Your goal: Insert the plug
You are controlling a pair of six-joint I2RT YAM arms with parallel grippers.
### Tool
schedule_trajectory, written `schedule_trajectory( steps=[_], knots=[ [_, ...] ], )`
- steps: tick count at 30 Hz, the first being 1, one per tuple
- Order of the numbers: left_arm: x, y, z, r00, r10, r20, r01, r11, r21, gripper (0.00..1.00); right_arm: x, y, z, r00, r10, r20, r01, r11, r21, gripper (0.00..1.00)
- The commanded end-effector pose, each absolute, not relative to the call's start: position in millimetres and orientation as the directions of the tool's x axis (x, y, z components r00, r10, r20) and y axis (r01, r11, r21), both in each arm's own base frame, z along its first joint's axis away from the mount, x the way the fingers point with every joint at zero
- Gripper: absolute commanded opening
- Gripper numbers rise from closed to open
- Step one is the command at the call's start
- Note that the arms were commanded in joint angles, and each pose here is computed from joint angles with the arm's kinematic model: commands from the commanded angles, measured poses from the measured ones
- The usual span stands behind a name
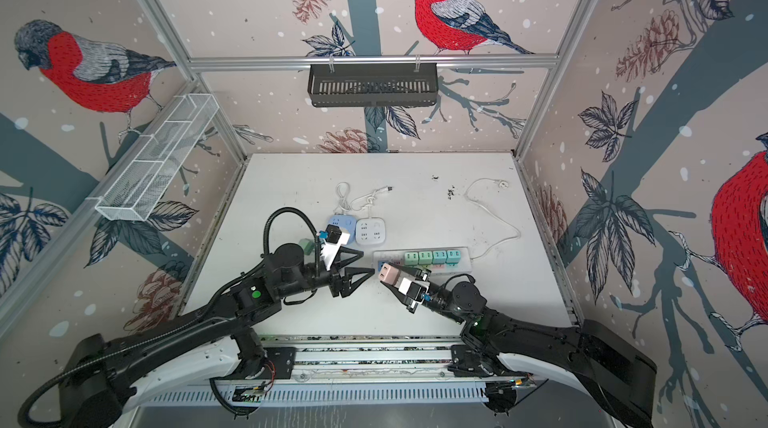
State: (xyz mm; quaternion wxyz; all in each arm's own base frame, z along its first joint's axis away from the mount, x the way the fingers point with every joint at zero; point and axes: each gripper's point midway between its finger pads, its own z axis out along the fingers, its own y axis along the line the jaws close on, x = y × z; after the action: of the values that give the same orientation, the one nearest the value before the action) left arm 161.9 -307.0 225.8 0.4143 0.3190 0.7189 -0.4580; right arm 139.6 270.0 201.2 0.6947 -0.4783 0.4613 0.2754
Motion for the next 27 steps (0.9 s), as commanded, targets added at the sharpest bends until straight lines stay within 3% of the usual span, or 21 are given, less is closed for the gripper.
schedule_trajectory(
  steps=[1, 16, 27],
  knots=[
    [155, -325, 232, -0.406, 0.112, -0.907, 0.868, 0.358, -0.344, 0.71, 142, 268, 218, 0.473, -0.027, -0.881, -0.788, 0.434, -0.437, 0.04],
    [138, -346, 228, -0.403, 0.160, -0.901, 0.890, 0.298, -0.346, 0.70, 133, 278, 219, 0.506, -0.034, -0.862, -0.773, 0.424, -0.471, 0.04],
    [136, -350, 226, -0.406, 0.176, -0.897, 0.893, 0.284, -0.349, 0.42, 136, 272, 227, 0.515, -0.032, -0.857, -0.750, 0.468, -0.468, 0.04]
  ],
)
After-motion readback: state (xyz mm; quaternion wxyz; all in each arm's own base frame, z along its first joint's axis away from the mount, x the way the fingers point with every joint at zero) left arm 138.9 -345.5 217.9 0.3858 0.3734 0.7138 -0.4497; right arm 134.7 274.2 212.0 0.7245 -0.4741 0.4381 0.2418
